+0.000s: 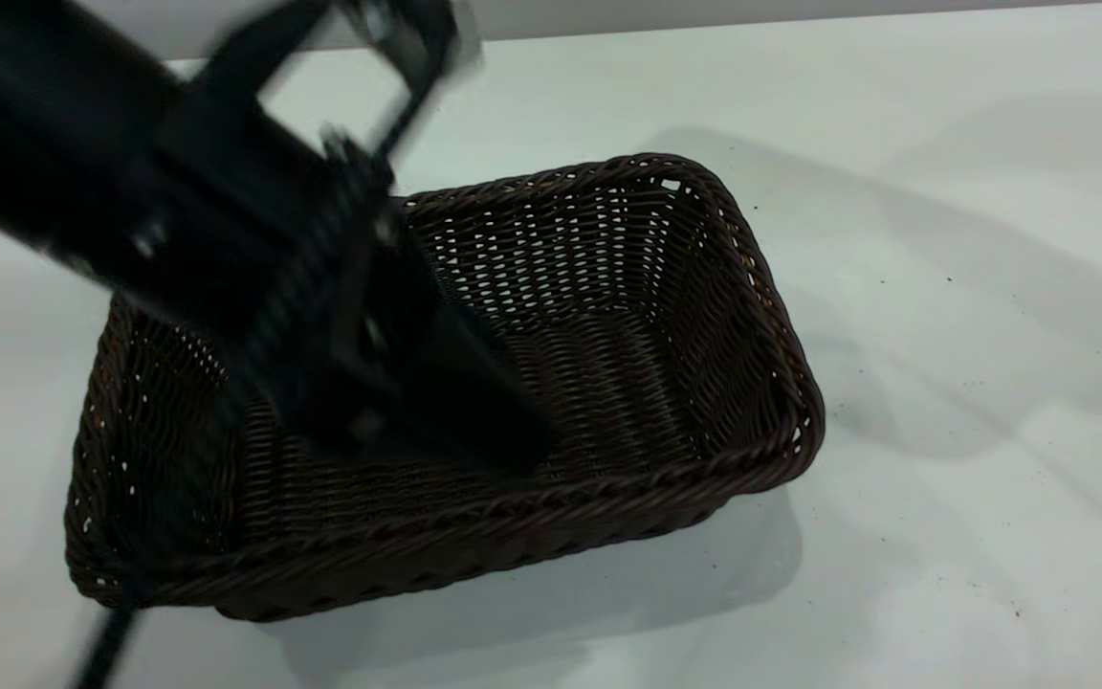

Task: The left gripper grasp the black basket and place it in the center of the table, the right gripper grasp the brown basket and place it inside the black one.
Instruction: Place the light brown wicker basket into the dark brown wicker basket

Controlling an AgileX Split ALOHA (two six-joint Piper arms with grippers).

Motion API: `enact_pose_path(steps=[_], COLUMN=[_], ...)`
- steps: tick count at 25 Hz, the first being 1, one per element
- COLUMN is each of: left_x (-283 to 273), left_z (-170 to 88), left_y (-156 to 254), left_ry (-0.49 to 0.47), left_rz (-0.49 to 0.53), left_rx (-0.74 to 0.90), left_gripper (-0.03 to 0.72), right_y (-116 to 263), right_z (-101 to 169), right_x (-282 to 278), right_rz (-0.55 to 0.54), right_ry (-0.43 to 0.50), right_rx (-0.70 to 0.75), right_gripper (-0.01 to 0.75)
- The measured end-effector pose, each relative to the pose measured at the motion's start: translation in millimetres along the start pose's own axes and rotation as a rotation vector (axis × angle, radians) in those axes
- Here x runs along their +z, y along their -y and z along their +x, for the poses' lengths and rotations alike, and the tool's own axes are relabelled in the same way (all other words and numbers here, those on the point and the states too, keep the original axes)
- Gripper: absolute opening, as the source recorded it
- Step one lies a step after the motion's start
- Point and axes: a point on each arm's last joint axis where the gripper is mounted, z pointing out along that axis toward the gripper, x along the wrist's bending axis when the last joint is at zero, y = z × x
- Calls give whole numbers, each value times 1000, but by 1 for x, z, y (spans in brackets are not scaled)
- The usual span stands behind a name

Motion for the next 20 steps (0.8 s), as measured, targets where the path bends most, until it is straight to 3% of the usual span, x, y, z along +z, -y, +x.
enact_pose_path(steps=[7,13,20], left_x=[-58,-113,-178], left_z=[-27,-49,-74], left_y=[-29,-43,-47], left_ry=[-86,-263,-446], left_rz=[-205,-415,-726], left_rx=[137,223,157], left_gripper=[418,418,418], right_y=[-7,-8,-4], right_z=[0,20,43], right_x=[6,26,67], right_rz=[58,263,502], right_ry=[-12,-96,-105], right_rx=[-15,-95,-202], right_gripper=[106,106,106])
